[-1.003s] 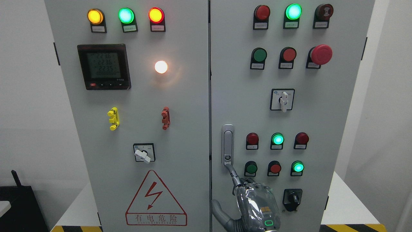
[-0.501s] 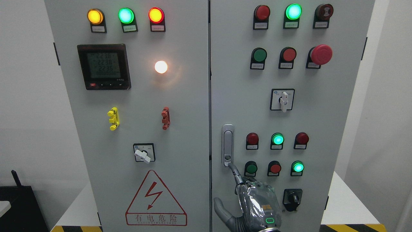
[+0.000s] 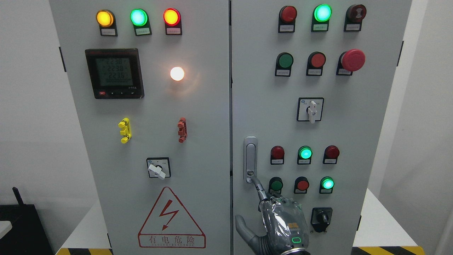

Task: Release door handle
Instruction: 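Close the right hand fingers around the silver handle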

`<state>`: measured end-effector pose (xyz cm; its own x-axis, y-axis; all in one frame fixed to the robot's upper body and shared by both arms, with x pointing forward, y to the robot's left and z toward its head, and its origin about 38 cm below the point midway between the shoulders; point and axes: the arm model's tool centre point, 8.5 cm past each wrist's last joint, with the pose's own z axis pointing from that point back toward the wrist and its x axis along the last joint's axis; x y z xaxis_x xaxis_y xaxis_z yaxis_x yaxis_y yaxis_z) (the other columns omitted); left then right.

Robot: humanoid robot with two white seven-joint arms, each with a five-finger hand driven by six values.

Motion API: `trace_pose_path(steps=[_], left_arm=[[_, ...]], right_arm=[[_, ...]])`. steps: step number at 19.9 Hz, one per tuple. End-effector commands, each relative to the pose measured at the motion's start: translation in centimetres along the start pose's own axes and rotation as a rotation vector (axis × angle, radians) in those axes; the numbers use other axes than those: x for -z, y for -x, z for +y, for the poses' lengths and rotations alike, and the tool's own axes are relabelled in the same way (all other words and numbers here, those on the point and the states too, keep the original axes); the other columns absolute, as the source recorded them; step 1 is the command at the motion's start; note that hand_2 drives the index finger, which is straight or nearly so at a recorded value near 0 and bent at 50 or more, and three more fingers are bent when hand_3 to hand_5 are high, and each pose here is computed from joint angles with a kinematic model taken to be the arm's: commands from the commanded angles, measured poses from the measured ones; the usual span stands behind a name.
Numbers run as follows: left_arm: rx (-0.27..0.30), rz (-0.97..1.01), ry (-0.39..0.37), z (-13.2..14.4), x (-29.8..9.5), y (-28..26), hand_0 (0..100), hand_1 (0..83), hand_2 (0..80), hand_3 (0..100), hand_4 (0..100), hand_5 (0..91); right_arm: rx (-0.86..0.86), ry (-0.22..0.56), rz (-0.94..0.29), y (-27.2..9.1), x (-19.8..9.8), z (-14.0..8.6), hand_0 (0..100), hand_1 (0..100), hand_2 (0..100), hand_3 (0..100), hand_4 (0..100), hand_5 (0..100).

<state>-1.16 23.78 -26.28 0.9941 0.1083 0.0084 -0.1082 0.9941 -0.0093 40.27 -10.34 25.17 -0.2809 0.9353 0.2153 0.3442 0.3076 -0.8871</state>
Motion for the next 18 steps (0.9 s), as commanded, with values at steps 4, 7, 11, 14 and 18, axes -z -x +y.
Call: trace_pose_path(steps=[4, 7, 11, 14, 18], left_arm=[[-0.014, -0.026, 0.002, -0.2, 0.03, -1.67, 12, 38.9, 0.0, 0, 0, 0.0], [-0.014, -0.026, 0.002, -0.2, 0.03, -1.67, 12, 38.9, 0.0, 0, 0, 0.0], [-0.014, -0.026, 0.002, -0.2, 0.03, -1.67, 12, 38.9, 0.0, 0, 0, 0.0], [-0.014, -0.026, 0.002, -0.2, 0.03, -1.67, 12, 38.9, 0.0, 0, 0, 0.0], [-0.014, -0.026, 0.002, -0.2, 0.03, -1.67, 12, 38.9, 0.0, 0, 0, 0.0]], right_arm=[[0.002, -0.021, 0.005, 0.04, -0.38, 0.68, 35, 24, 0, 65, 63, 73], [0.0, -0.037, 0.003, -0.02, -0.3, 0.79, 34, 24, 0, 65, 63, 73], [-0.001, -0.05, -0.002, -0.2, -0.28, 0.9, 34, 24, 0, 65, 63, 73], [0.001, -0.05, -0.01, -0.53, -0.21, 0.88, 34, 24, 0, 65, 63, 73], [-0.001, -0.048, -0.011, -0.52, -0.13, 0.79, 34, 24, 0, 65, 63, 73]])
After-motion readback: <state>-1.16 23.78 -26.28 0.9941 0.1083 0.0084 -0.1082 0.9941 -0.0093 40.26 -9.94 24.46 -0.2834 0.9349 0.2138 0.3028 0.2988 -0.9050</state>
